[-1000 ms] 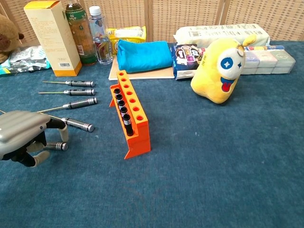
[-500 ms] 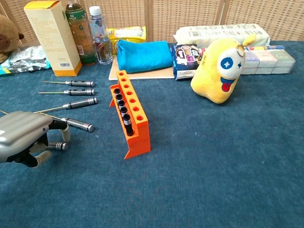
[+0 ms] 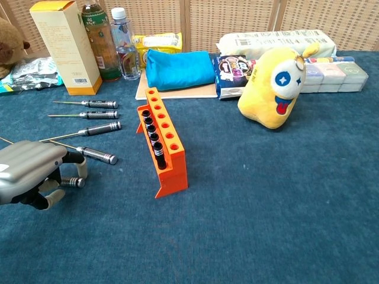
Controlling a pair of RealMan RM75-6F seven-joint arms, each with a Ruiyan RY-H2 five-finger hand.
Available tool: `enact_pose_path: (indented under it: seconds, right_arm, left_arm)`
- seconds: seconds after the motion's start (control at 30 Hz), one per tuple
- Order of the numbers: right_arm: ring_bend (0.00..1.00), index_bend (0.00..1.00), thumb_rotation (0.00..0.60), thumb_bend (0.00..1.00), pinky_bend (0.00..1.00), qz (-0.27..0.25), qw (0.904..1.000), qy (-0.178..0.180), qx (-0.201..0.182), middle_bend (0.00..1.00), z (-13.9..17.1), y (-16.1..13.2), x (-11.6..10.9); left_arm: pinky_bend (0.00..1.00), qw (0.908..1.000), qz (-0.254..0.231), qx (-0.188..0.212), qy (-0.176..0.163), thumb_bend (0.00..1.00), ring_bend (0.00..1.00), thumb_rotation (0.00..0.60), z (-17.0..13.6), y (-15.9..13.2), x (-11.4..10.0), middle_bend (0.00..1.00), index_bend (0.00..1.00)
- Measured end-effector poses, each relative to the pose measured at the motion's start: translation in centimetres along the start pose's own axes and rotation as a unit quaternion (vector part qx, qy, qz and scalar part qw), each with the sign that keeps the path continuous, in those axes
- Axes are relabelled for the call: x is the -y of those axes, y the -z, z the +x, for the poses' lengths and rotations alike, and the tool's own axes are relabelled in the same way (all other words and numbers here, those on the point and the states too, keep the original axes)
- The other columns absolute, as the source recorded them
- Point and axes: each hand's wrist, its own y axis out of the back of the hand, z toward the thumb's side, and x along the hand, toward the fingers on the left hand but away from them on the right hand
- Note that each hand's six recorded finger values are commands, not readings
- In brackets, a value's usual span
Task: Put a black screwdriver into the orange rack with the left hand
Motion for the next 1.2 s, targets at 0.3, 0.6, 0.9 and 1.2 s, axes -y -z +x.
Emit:
enact_pose_path:
  seconds: [0.3, 0.6, 0.9, 1.2]
  right_arm:
    - [0.05, 0.00, 0.600, 0.00, 0.08, -0.001, 1.0000, -0.001, 0.001, 0.02, 0.0, 0.1, 0.0]
    - [0.05, 0.00, 0.600, 0.00, 0.08, -0.002, 1.0000, 0.000, 0.001, 0.02, 0.0, 0.1, 0.0]
    - [0.05, 0.00, 0.600, 0.00, 0.08, -0.002, 1.0000, -0.002, 0.002, 0.02, -0.1, 0.1, 0.0]
    - [0.05, 0.00, 0.600, 0.00, 0.08, -0.001, 1.0000, -0.005, 0.000, 0.02, 0.0, 0.0, 0.1]
  left_arm:
    - [1.00, 1.0000, 0.003, 0.000, -0.001, 0.44, 1.00, 0.600, 0.0, -0.1, 0.0, 1.00, 0.47]
    - [1.00, 1.0000, 0.006, 0.000, -0.002, 0.44, 1.00, 0.600, -0.1, -0.1, -0.1, 1.00, 0.50]
    - [1.00, 0.9999, -0.004, 0.000, -0.013, 0.44, 1.00, 0.600, -0.4, 0.3, -1.3, 1.00, 0.50]
    - [1.00, 0.9982, -0.043, 0.005, -0.042, 0.44, 1.00, 0.600, -1.5, 1.3, -4.6, 1.00, 0.50]
